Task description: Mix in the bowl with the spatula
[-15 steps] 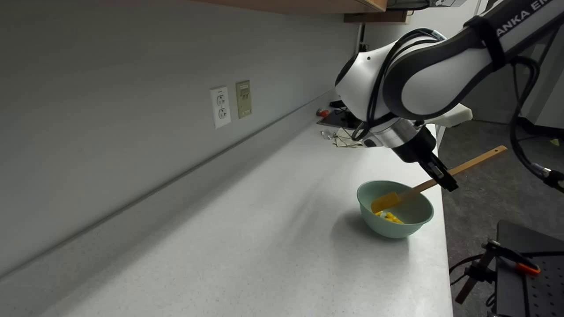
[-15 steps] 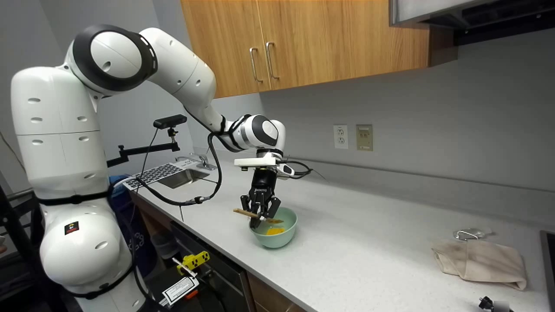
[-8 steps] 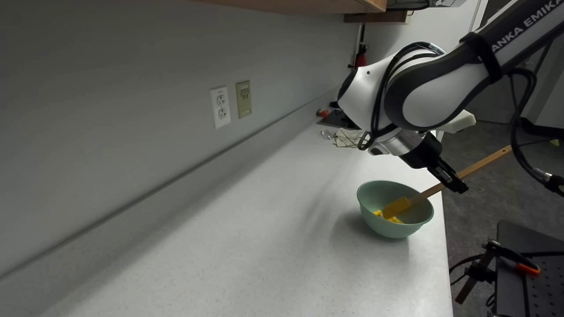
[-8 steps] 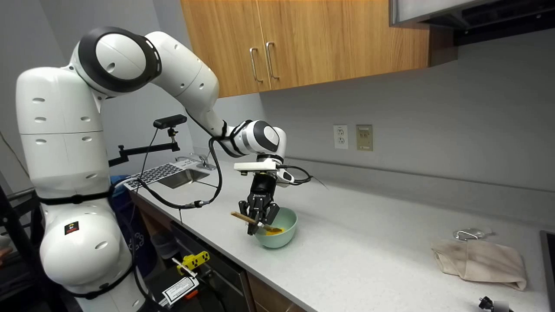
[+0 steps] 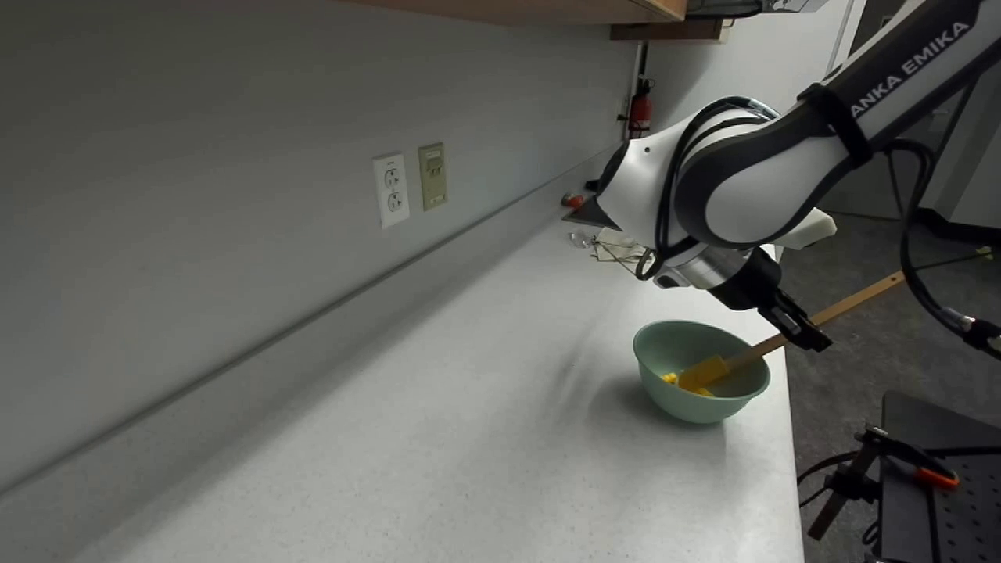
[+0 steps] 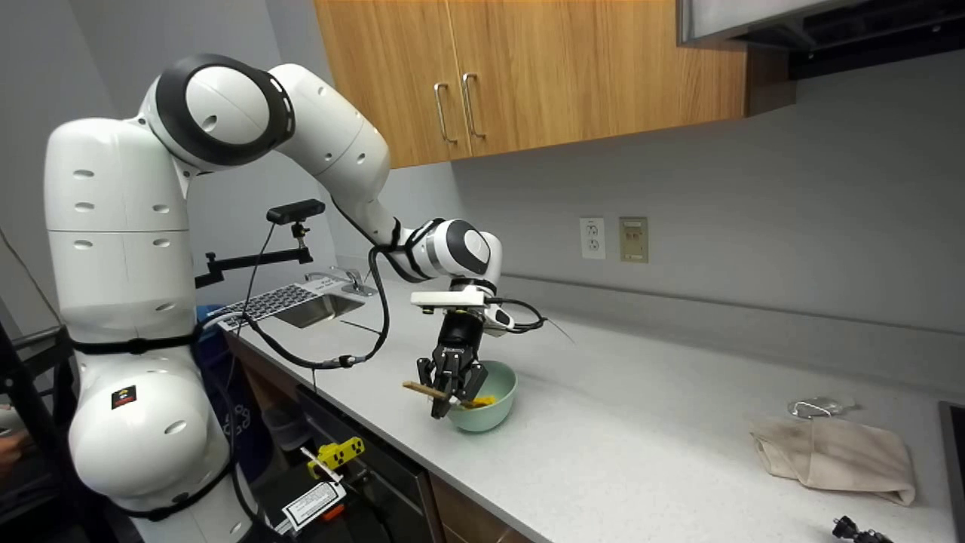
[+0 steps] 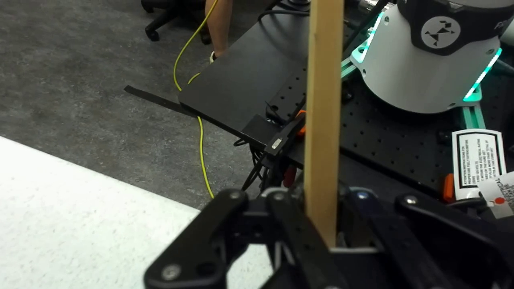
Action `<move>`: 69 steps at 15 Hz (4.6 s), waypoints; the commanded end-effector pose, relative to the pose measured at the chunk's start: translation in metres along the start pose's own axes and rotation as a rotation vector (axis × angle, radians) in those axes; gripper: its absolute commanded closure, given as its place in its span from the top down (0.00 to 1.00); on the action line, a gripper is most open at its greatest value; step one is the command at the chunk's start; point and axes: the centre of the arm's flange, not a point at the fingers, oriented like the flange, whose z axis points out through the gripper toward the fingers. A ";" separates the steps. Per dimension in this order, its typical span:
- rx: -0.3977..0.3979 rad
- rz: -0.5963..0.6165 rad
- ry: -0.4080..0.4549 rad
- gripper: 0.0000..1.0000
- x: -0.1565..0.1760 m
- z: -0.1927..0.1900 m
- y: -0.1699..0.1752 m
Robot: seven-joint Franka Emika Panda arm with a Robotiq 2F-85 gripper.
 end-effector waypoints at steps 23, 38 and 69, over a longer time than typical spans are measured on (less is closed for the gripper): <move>-0.088 -0.091 -0.140 0.02 -0.003 -0.014 -0.007; -0.011 -0.144 0.082 0.02 0.008 -0.044 -0.002; -0.099 -0.103 0.019 0.02 0.032 -0.041 0.006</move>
